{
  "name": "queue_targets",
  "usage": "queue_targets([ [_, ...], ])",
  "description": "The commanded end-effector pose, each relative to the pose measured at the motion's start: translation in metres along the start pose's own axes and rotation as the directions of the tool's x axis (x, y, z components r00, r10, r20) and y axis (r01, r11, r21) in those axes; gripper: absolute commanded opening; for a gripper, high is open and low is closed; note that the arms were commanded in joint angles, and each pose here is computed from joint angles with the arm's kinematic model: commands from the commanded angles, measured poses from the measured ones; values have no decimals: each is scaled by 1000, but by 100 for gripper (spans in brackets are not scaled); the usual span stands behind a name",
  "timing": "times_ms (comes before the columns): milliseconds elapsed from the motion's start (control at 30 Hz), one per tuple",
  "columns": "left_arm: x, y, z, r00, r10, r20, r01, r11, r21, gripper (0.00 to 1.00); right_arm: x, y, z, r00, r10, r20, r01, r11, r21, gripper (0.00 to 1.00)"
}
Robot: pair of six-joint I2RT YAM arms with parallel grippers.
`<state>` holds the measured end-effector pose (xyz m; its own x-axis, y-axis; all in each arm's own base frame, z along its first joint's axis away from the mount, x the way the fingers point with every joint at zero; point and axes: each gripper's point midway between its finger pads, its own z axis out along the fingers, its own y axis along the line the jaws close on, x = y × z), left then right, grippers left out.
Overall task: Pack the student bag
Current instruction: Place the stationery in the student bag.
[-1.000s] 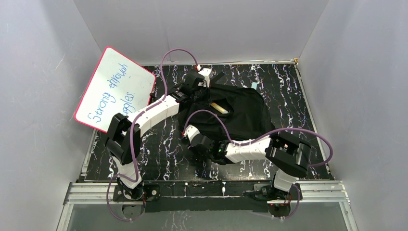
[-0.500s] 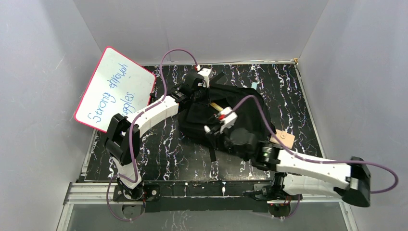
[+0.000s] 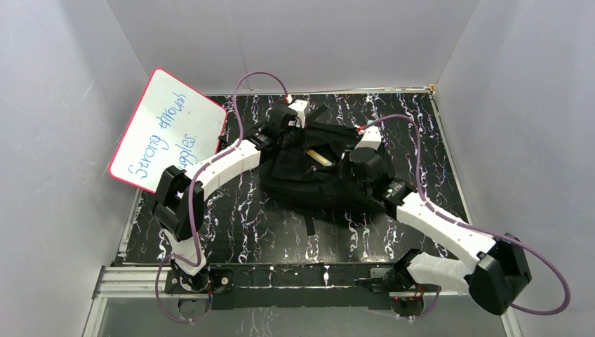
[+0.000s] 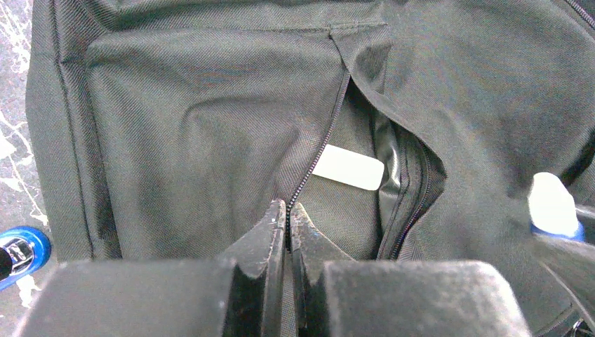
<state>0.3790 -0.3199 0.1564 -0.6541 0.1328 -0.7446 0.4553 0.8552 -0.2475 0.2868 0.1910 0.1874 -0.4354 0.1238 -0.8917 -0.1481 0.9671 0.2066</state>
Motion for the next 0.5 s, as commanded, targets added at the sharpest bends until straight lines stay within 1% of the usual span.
queue_targets([
  [0, -24, 5, -23, 997, 2, 73, -1, 1000, -13, 0, -26, 32, 14, 998, 62, -21, -65, 984, -166, 14],
  [100, -23, 5, -22, 998, 1, 70, 0, 1000, -12, 0, -25, 37, 28, 996, 65, -61, -77, 972, -220, 15],
  [200, -22, 6, -21, 998, 2, 67, -1, 1000, -13, 0, -32, 48, 38, 997, 59, -59, -73, 956, -283, 16],
  [300, -22, 6, -21, 998, 2, 68, -2, 1000, -13, 0, -32, 50, 49, 997, 41, -65, -58, 956, -288, 16],
  [467, -23, 6, -22, 998, 2, 70, -1, 1000, -13, 0, -25, 49, 72, 994, 24, -108, -53, 959, -278, 16],
])
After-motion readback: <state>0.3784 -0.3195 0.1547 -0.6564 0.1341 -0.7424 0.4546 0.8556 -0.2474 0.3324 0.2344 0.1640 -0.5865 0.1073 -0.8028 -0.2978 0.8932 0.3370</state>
